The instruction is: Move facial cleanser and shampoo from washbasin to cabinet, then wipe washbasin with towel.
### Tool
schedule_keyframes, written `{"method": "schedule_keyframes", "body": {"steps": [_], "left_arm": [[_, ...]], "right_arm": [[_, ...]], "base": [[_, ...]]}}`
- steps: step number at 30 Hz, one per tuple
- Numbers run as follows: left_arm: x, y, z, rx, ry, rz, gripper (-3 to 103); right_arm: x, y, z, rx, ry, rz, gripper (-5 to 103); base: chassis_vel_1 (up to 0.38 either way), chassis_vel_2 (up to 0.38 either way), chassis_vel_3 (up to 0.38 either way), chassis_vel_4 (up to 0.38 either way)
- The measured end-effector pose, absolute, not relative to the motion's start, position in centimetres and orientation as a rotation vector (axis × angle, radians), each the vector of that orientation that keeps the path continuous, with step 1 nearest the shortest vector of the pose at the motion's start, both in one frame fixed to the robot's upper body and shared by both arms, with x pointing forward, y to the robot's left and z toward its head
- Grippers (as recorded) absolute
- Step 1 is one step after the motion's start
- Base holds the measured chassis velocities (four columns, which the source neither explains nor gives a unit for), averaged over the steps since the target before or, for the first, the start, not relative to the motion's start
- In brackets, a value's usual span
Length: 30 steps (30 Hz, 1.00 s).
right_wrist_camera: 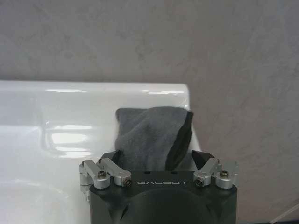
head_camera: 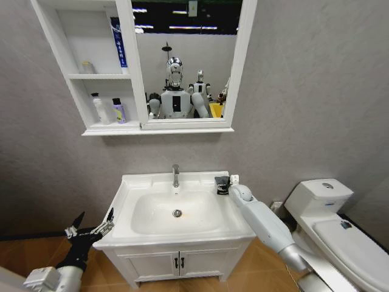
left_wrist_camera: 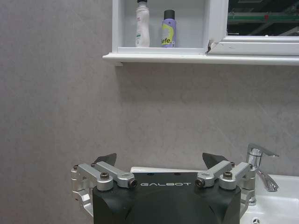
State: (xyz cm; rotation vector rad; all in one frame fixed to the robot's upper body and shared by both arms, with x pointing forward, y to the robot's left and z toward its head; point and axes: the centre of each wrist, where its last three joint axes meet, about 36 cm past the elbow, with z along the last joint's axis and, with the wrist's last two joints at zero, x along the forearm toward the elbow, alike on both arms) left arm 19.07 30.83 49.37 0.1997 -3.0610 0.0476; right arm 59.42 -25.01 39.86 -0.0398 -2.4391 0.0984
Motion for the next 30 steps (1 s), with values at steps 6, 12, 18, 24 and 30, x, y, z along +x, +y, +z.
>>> {"method": "schedule_keyframes", "body": {"steps": [6,12,18,24,30], "left_arm": [[19.1,30.8,49.4,0.2,-3.061,0.048,100],[19.1,30.8,49.4,0.2,-3.061,0.047,100],[19.1,30.8,49.4,0.2,-3.061,0.047,100],[19.1,30.8,49.4,0.2,-3.061,0.048,100],[19.1,30.8,49.4,0.2,-3.061,0.048,100]], "right_arm": [[59.4,-23.8,40.0,-0.012,-2.442,0.095,84],[59.7,-23.3,39.3,-0.023,-2.428,0.104,83],[60.0,-22.6,38.8,-0.024,-2.417,0.112,83],[60.3,-21.8,38.7,-0.018,-2.415,0.121,61],[60.1,-21.8,39.0,-0.031,-2.421,0.135,39]], "base": [[0.0,0.0,0.0,0.0],[0.0,0.0,0.0,0.0],[0.0,0.0,0.0,0.0],[0.0,0.0,0.0,0.0],[0.0,0.0,0.0,0.0]]}}
